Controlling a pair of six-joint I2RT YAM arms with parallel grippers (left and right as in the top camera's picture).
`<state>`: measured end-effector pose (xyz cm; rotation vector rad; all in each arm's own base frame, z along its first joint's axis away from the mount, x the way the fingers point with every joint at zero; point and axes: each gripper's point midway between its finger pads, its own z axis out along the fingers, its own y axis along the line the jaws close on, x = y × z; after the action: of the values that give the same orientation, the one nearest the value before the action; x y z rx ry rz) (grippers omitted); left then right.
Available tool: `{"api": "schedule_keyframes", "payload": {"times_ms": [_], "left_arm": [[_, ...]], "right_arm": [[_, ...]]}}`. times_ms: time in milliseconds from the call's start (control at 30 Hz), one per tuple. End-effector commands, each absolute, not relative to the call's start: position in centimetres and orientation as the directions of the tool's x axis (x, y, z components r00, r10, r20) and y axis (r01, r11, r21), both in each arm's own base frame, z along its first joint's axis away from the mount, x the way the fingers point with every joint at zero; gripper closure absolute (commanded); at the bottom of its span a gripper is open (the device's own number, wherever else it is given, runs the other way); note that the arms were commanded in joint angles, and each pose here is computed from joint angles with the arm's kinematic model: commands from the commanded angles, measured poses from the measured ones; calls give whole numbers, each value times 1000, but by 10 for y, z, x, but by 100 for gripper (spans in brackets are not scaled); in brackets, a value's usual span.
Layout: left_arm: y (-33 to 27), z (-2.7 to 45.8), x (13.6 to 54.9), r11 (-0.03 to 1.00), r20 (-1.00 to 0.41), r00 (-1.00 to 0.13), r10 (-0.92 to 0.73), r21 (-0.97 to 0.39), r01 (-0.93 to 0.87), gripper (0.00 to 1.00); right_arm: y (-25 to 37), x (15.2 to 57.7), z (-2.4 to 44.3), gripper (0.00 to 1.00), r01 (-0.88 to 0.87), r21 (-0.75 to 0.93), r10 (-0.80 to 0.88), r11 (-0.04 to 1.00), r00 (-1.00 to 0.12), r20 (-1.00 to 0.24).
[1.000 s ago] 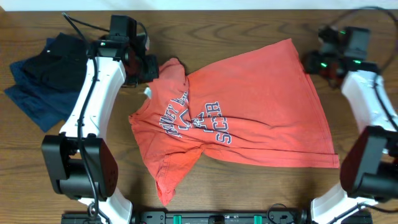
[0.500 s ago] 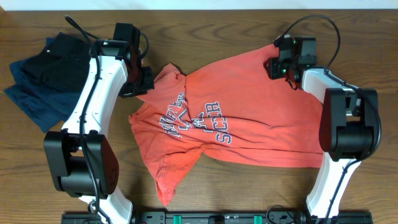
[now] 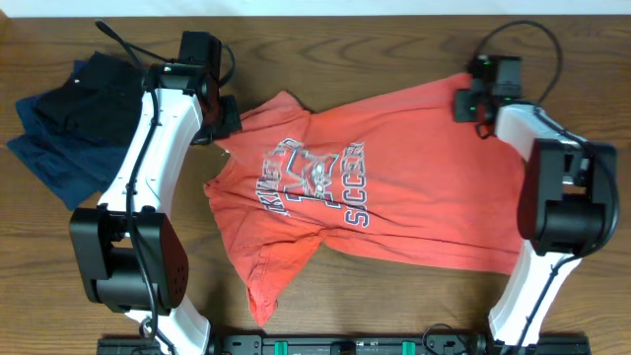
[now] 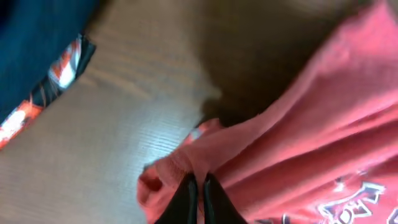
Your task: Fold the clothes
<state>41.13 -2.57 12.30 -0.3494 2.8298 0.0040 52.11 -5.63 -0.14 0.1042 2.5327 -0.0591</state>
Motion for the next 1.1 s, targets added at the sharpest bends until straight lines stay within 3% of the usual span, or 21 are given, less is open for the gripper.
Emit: {"api": "schedule_keyframes", "payload": {"times_ms": [0,167,333,367,433,567,700,767,867,1067], "left_arm": [[-22,125,428,967,-346,-905,-248,-31,-253,94],[-29,120,476,967,-475,-844,-249,-83,-239,94],[-39,106,518,969,-570,-783,-247,-122,-217,93],[-39,104,523,968,-581,-775,-249,-127,-215,88],[-39,102,528,968,-593,-766,-250,-132,-213,69],[-37,109,524,981,-595,-780,-194,-94,-172,44],[-34,128,494,987,-545,-823,-159,-58,-152,27],[-32,138,463,987,-480,-864,-155,-40,-155,27],[-27,148,408,985,-340,-926,-163,-4,-172,27],[-35,140,312,978,20,-978,-208,-12,-208,40]], "right_arm": [[-145,471,-40,64,347,-151,246,926,-855,-457],[-166,457,-46,61,388,-47,332,921,-841,-426],[-153,452,-49,47,337,16,316,942,-867,-385],[-150,450,-49,45,330,24,314,944,-872,-375],[-144,447,-46,40,316,36,308,948,-881,-359],[-141,444,-20,32,311,35,302,950,-880,-367],[-140,442,38,26,310,36,294,950,-853,-430],[-136,433,69,26,322,50,310,945,-839,-447],[-121,402,106,26,343,85,347,935,-844,-409],[-92,309,118,18,506,86,513,858,-849,-127]]}}
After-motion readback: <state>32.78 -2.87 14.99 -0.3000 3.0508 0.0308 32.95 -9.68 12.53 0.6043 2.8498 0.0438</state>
